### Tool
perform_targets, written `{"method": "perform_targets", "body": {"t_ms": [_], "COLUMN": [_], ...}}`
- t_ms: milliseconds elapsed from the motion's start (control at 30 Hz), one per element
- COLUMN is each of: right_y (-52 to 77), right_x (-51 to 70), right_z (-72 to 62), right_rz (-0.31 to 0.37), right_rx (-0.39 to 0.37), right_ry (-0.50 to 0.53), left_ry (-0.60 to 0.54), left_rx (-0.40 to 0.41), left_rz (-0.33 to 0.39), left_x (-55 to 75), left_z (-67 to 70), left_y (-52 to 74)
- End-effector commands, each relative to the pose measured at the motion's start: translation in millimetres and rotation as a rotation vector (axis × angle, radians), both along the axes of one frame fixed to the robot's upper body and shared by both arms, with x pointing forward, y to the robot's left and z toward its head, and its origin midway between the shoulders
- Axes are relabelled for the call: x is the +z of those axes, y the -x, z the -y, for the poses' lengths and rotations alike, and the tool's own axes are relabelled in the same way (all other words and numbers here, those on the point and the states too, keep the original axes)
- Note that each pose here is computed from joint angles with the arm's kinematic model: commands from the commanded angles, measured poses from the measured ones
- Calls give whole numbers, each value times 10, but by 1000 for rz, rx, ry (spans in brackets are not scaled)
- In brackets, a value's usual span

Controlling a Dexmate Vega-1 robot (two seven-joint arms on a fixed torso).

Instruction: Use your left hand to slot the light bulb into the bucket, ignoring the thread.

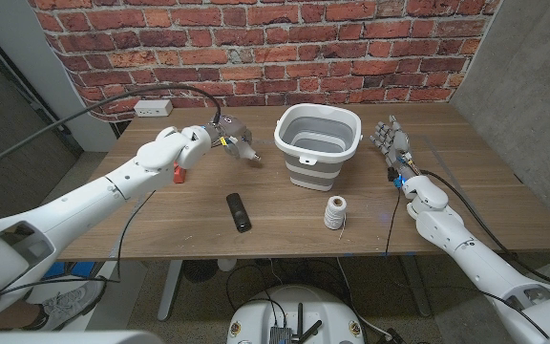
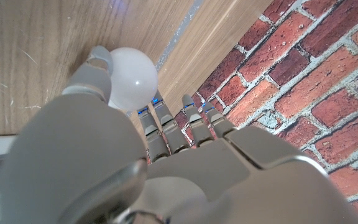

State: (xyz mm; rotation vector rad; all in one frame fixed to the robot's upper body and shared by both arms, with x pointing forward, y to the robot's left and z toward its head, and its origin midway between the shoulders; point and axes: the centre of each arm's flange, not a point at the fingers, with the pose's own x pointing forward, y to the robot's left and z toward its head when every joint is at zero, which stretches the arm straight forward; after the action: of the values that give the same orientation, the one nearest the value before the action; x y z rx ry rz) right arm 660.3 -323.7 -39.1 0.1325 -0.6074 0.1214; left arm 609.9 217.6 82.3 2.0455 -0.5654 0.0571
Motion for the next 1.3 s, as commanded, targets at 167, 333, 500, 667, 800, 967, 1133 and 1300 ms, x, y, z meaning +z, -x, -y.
{"method": "perform_targets", "body": {"t_ms": [167,333,500,667,800,967,1133,1300], "right_y": [-4,-6,-13,-24,-24,-17,-13,-28], "right_x": [2,-14,-20,-10,-4,31,52,51], "right_z": [-40,-63,-82,-85,-85,-79,-62,-68], "right_rz": [-3,-11,-14,-12,-11,-12,-12,-16], "right_rx": [5,3,9,14,16,23,20,25], "right_ry": [2,-8,-5,-7,-5,12,17,12], "left_ry": [-20,-28,-42,-49,-67,-92,-121,-150], "left_rx": [-11,-16,-10,-10,-6,-18,-18,-20], "left_rz": [66,80,79,102,109,116,129,152], "left_x": [231,297,371,469,538,622,757,895], "left_z": [-1,-9,-27,-50,-47,-21,8,46], "left_y": [320,419,507,600,663,744,859,969]}}
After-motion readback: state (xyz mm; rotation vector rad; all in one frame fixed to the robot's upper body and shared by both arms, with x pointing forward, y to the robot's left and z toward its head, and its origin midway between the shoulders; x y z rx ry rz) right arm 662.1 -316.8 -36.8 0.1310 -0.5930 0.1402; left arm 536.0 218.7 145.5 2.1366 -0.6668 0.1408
